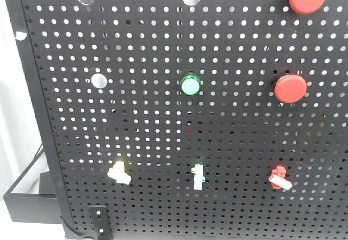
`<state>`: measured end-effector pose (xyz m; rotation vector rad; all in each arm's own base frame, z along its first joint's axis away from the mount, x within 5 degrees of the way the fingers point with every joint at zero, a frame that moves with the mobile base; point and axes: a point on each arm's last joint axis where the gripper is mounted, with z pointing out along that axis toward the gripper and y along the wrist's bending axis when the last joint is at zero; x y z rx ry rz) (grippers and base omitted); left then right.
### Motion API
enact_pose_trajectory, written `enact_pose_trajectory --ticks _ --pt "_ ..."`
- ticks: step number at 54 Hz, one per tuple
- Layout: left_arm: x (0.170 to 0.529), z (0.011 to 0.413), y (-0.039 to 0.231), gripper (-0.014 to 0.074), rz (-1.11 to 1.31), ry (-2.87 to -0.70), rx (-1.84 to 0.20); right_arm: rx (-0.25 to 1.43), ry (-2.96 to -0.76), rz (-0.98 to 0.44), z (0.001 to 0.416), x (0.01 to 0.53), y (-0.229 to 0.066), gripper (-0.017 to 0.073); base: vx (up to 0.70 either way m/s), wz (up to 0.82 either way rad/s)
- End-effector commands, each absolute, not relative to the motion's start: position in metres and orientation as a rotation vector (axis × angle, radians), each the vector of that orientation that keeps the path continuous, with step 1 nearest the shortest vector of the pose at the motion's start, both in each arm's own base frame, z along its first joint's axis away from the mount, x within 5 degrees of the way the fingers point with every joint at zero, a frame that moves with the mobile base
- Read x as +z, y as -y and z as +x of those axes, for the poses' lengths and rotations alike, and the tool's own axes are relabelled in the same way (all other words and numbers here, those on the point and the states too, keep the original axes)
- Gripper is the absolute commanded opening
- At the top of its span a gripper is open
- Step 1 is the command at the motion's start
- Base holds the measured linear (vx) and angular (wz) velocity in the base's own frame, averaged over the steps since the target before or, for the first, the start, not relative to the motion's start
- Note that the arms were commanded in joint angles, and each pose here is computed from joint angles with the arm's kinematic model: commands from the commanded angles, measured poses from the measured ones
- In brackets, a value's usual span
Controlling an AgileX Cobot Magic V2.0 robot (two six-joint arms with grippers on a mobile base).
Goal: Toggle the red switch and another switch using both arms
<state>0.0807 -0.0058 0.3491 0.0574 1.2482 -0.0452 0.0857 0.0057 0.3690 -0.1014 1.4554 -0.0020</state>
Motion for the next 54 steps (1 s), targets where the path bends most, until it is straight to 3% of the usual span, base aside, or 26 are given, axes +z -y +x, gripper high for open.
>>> enact_pose_trajectory --ticks 1,10,18,25,39,49,54 --pt "0.377 0.107 0.007 0.0003 0.044 -1.270 -0.058 0.005 -1.463 -0.115 0.109 0.385 -0.009 -0.0006 0.00 0.00" --pt "0.400 0.137 0.010 0.0003 0.022 -1.242 -0.086 0.095 -1.580 -0.045 0.134 0.371 -0.013 -0.0006 0.00 0.00" --pt "0.390 0.144 0.016 0.0003 -0.047 -1.346 -0.252 0.170 -1.609 0.021 0.135 0.368 -0.014 -0.0006 0.00 0.00" --pt "0.375 0.147 0.045 0.0003 0.146 -1.490 -0.322 0.171 -1.612 0.023 0.135 0.368 -0.014 -0.0006 0.00 0.00" --pt "0.354 0.153 0.128 0.0003 0.633 -1.433 -0.486 0.170 -1.613 0.022 0.135 0.368 -0.014 -0.0006 0.00 0.00" --pt "0.331 0.180 0.154 0.0003 0.671 -1.460 -0.505 0.162 -1.617 0.017 0.135 0.367 -0.014 -0.0006 0.00 0.00" --pt "0.336 0.194 0.158 0.0003 0.662 -1.473 -0.481 0.159 -1.617 0.015 0.135 0.367 -0.013 -0.0006 0.00 0.00"
